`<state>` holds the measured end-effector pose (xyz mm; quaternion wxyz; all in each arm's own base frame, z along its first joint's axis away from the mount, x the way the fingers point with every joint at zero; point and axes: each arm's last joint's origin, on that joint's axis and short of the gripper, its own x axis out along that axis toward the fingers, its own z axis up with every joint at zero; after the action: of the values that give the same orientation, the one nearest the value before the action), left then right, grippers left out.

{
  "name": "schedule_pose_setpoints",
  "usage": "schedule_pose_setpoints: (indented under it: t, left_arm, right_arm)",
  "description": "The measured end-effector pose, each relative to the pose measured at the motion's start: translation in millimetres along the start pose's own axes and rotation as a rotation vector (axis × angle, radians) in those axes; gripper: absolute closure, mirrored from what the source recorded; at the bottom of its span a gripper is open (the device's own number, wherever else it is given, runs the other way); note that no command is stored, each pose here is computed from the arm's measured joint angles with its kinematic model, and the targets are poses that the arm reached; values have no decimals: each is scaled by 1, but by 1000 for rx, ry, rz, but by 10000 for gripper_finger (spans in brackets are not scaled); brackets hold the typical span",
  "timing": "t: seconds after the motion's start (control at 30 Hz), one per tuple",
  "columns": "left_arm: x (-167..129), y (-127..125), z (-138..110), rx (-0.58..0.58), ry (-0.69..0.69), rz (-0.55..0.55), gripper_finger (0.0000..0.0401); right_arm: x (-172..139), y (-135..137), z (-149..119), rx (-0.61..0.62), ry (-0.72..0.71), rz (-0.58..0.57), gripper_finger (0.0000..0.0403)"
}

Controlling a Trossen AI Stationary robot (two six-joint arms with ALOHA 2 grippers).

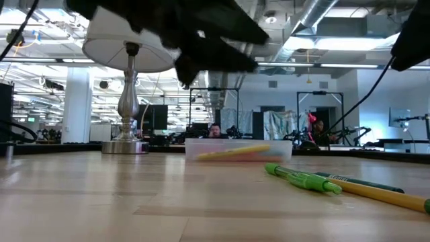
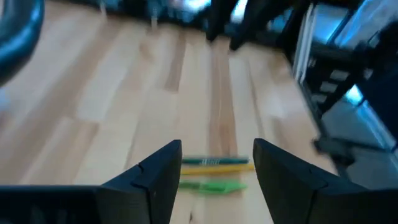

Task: Pick & place school supplies into a supply box
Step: Put the light green pen into the pink supply box

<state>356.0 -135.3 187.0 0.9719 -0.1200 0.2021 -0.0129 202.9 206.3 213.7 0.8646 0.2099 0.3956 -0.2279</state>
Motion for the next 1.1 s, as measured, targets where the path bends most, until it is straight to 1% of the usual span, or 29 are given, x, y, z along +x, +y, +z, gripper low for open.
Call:
schedule_pose_setpoints:
  t: [0.1,0.23,0.3,0.43,0.6,0.77,0.93,1.1]
  left_arm:
    - [20,-1,-6,3,13,-3,207]
    - [47,-5,-9,60,18,-34,207]
    - [59,-3,-18,86,72,-40,207]
    - [77,-3,-22,102,130,-54,207]
    - [79,-1,-30,164,218,-24,207]
    - [77,4,-36,184,304,7,207]
    - [77,4,-37,179,310,19,207]
    - [77,4,-35,175,288,20,207]
  right_arm:
    - [2,-1,2,-17,1,-7,286]
    - [2,-1,2,-21,2,-7,286]
    - [2,-1,2,-22,2,-9,286]
    - [1,-1,1,-13,11,-8,286]
    - [0,0,-1,-2,29,-1,286]
    - [0,0,-1,1,28,-1,286]
    - [1,-1,0,1,23,-12,286]
    - [2,-3,2,2,23,-26,286]
